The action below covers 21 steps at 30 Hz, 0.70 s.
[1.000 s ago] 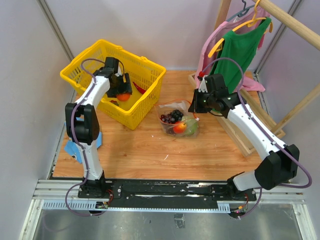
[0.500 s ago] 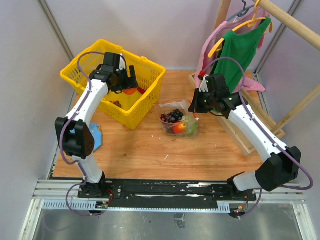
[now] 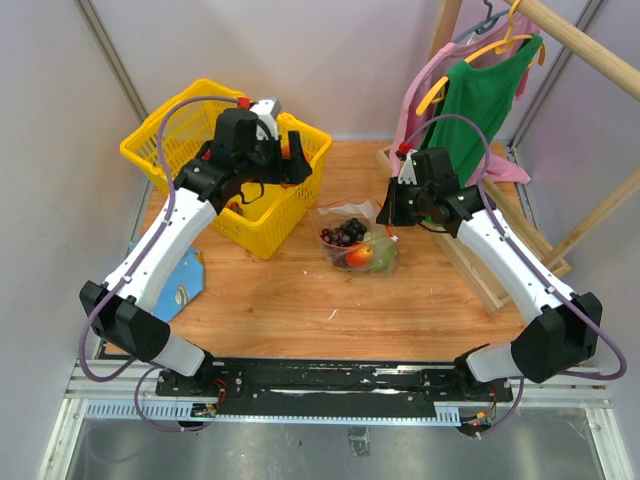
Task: Place the food in the zip-top bag and seal the zipper
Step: Pick up the fake fruit from the bin, then place the fake fruit in the zipper food storage bag.
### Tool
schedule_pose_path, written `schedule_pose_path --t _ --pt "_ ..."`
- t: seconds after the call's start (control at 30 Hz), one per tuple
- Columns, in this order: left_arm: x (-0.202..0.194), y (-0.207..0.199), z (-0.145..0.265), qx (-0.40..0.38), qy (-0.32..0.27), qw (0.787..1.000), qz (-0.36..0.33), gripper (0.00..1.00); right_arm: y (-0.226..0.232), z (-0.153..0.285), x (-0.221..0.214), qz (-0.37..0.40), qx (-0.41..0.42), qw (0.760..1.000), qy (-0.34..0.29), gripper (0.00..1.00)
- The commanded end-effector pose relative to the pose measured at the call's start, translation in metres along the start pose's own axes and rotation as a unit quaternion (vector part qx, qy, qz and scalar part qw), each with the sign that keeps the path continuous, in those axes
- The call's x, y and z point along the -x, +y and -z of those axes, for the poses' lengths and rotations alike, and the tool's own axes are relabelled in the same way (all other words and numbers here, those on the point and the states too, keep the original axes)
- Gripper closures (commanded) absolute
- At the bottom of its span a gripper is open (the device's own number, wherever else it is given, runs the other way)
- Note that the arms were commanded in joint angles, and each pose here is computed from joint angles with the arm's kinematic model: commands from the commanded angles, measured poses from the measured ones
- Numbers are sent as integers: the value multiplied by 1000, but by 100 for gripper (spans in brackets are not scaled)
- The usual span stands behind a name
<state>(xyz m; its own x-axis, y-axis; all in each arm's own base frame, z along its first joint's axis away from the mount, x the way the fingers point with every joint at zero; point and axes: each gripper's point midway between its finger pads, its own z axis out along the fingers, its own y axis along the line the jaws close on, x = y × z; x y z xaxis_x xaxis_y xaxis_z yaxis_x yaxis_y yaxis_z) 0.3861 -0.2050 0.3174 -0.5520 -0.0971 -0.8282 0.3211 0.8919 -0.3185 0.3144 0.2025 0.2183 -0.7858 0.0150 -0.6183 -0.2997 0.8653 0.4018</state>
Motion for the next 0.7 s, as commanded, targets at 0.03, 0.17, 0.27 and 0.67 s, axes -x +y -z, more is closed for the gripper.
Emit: schedule_pose_path --t 0.03,0.17,0.27,0.67 --pt "-6 -54 14 -62 -17 996 -63 46 5 3 11 -8 12 1000 -12 97" --pt "-24 -87 14 -95 -9 991 -95 47 5 3 11 -9 12 1000 -12 97" --pt "-40 -108 9 -117 6 987 -107 47 5 4 11 -11 12 1000 -13 97" --pt "-117 -139 -25 -135 88 975 -151 46 4 5 10 -13 9 1000 -14 97"
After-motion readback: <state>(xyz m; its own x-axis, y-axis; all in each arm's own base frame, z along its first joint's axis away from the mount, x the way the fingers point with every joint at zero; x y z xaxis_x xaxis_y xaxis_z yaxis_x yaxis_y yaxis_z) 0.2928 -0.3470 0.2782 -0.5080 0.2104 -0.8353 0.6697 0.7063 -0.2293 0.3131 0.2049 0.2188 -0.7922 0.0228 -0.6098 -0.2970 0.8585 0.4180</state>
